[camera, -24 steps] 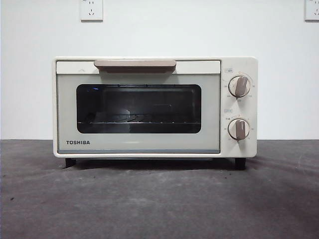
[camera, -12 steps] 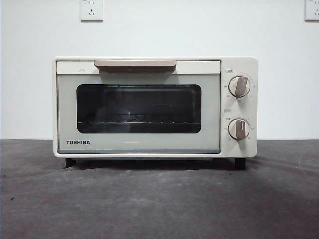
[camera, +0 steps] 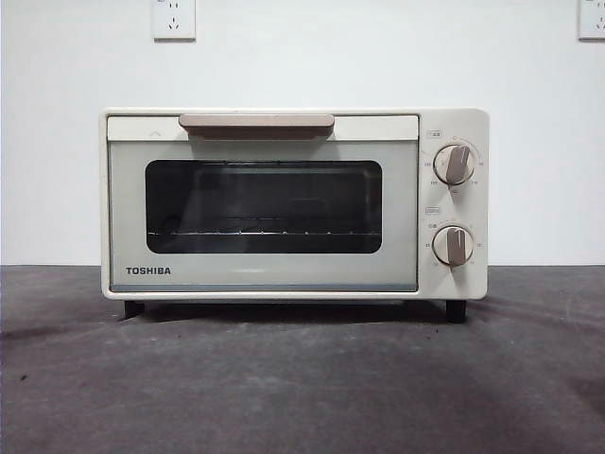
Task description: The left arm flap open the oven, the right arm pick bread and place it into oven, the left arm flap close the oven
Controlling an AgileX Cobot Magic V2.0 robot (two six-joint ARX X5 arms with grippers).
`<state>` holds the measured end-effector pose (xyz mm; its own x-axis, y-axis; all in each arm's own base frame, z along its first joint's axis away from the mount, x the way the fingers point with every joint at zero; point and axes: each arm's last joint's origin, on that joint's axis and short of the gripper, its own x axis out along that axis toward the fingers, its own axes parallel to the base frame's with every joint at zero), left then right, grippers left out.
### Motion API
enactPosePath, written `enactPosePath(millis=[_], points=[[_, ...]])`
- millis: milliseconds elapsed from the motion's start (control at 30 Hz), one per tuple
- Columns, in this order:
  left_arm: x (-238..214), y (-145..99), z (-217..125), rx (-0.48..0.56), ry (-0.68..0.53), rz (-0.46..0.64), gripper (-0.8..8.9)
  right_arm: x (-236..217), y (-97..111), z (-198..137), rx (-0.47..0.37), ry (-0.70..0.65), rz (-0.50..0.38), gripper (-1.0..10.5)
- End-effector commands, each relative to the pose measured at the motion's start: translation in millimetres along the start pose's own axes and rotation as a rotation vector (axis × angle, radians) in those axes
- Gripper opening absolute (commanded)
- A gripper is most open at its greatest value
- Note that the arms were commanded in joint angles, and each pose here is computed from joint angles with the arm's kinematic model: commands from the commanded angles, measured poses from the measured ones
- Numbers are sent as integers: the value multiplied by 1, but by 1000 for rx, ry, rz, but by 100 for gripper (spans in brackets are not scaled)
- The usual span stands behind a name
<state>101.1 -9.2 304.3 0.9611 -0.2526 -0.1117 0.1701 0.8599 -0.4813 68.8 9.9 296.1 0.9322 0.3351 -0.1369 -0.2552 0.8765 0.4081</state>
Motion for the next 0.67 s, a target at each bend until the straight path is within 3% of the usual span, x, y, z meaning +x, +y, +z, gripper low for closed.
enactPosePath(millis=[33, 367, 533, 667], points=[[4, -13, 17, 45, 36, -64, 17, 2, 6, 13, -100, 65, 48, 9], [19, -46, 27, 214, 214, -253, 16, 21, 22, 35, -154, 267, 222, 9], [23, -57, 21, 299, 301, -340, 16, 24, 30, 34, -176, 315, 318, 9], [21, -58, 16, 325, 337, -358, 16, 23, 32, 32, -177, 328, 339, 9]])
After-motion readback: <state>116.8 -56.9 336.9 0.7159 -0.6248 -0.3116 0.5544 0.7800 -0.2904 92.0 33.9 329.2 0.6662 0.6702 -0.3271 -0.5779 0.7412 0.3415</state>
